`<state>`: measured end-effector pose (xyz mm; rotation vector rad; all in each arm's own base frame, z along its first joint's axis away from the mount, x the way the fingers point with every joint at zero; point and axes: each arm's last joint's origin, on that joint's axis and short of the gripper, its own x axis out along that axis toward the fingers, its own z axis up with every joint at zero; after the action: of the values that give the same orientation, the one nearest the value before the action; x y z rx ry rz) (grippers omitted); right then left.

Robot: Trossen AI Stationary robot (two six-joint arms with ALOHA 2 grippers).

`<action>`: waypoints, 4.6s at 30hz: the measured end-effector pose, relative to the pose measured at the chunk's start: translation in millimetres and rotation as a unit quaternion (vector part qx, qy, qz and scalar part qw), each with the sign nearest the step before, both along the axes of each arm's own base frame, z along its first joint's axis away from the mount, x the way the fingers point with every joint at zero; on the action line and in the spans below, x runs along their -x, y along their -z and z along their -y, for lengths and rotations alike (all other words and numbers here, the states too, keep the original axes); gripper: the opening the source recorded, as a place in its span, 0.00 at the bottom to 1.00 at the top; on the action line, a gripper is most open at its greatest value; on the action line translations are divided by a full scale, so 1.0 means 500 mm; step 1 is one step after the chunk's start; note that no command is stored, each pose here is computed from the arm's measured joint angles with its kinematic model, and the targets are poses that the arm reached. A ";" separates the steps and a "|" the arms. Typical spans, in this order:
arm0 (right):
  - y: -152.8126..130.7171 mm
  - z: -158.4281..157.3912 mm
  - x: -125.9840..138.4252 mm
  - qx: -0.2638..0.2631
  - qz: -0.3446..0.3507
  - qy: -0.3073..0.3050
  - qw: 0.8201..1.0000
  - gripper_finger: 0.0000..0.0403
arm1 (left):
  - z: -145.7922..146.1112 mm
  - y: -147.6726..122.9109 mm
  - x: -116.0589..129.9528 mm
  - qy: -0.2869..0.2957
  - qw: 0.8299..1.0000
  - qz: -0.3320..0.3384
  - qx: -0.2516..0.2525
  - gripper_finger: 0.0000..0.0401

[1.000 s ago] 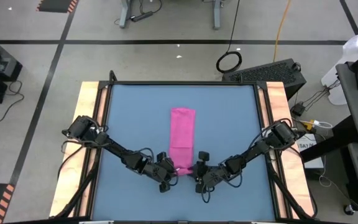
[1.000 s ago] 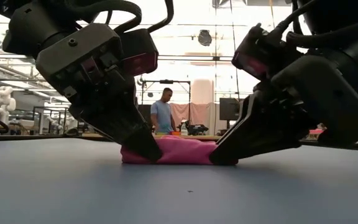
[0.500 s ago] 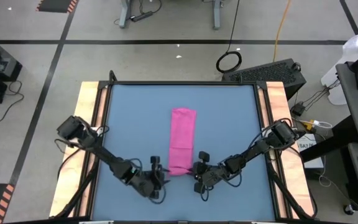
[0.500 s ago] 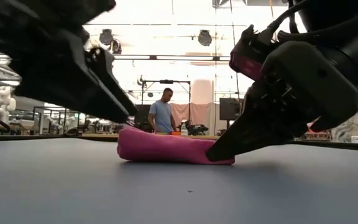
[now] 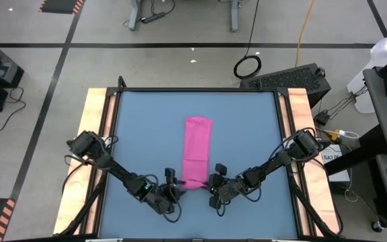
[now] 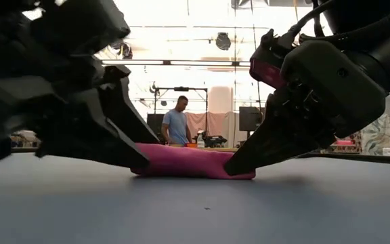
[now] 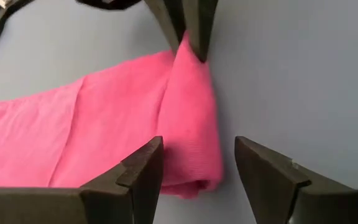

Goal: Roll towel into tight, uniform cylinder
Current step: Roll the pink towel

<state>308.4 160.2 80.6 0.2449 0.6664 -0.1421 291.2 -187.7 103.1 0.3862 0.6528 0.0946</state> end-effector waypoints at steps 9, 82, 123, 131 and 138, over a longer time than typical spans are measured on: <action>0.000 0.001 -0.002 -0.014 -0.004 -0.007 1.000 0.09 | -0.035 0.007 -0.016 -0.025 0.997 -0.035 0.059 0.50; -0.029 -0.015 0.012 0.061 0.004 -0.074 0.995 0.19 | -0.042 0.039 -0.030 -0.106 0.983 -0.013 0.149 0.11; -0.010 0.002 -0.002 0.161 0.016 -0.061 0.985 0.36 | -0.116 0.013 -0.054 -0.110 0.931 -0.118 0.327 0.08; -0.012 -0.011 0.003 0.193 0.020 -0.090 0.977 0.28 | -0.116 0.013 -0.054 -0.103 0.934 -0.119 0.321 0.08; -0.015 -0.023 0.013 0.228 0.033 -0.061 0.971 0.43 | -0.116 0.013 -0.054 -0.102 0.934 -0.120 0.321 0.08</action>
<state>302.1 171.9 88.3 -0.2318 0.5637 -0.1645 318.2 -129.8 96.6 -0.3090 0.9209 0.0282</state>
